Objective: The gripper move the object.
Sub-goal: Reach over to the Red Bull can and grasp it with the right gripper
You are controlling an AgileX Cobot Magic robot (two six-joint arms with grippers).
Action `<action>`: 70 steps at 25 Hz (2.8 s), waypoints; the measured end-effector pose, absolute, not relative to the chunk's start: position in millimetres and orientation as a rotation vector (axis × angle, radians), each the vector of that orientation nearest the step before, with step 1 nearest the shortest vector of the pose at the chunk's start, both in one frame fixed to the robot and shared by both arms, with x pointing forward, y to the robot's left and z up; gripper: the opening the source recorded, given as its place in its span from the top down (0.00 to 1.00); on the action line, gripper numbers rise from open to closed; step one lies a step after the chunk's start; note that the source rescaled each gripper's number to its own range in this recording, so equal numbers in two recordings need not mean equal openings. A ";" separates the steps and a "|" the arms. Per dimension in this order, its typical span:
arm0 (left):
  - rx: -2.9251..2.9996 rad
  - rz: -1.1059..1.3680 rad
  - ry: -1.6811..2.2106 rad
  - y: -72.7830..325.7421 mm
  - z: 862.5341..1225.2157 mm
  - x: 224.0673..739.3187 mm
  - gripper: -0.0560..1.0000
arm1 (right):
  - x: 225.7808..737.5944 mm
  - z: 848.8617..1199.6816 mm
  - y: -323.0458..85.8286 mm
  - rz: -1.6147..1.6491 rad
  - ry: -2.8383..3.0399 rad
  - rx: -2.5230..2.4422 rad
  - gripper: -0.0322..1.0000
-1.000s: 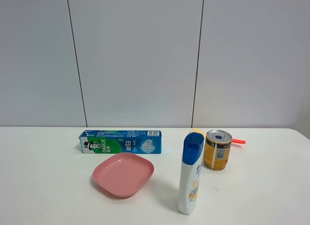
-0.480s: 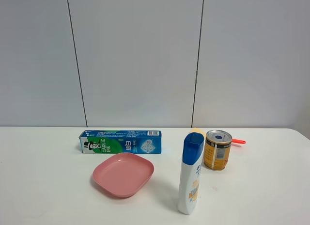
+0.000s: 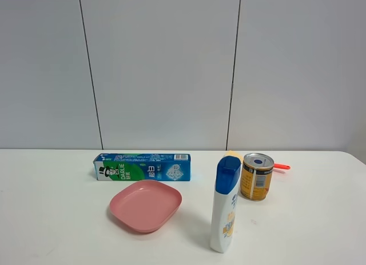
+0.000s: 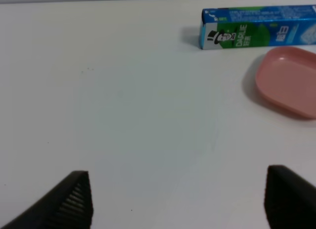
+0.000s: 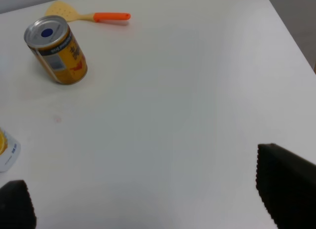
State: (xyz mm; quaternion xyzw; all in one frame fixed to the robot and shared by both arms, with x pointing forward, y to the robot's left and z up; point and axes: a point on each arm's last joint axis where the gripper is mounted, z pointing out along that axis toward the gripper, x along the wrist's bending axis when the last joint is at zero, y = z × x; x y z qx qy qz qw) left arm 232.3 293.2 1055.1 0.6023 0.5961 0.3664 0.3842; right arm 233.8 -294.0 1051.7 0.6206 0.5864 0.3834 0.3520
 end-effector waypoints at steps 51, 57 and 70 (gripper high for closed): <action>1.535 0.934 1.519 293.2 1055.1 232.3 0.00 | 588.0 1040.0 -215.8 0.606 2.109 1.782 0.00; 1.535 0.934 1.519 293.2 1055.1 232.3 0.00 | 607.3 1010.6 -203.2 0.591 2.142 1.764 0.01; 1.535 0.934 1.519 293.2 1055.1 232.3 0.00 | 623.2 976.8 -191.4 0.609 2.153 1.739 0.01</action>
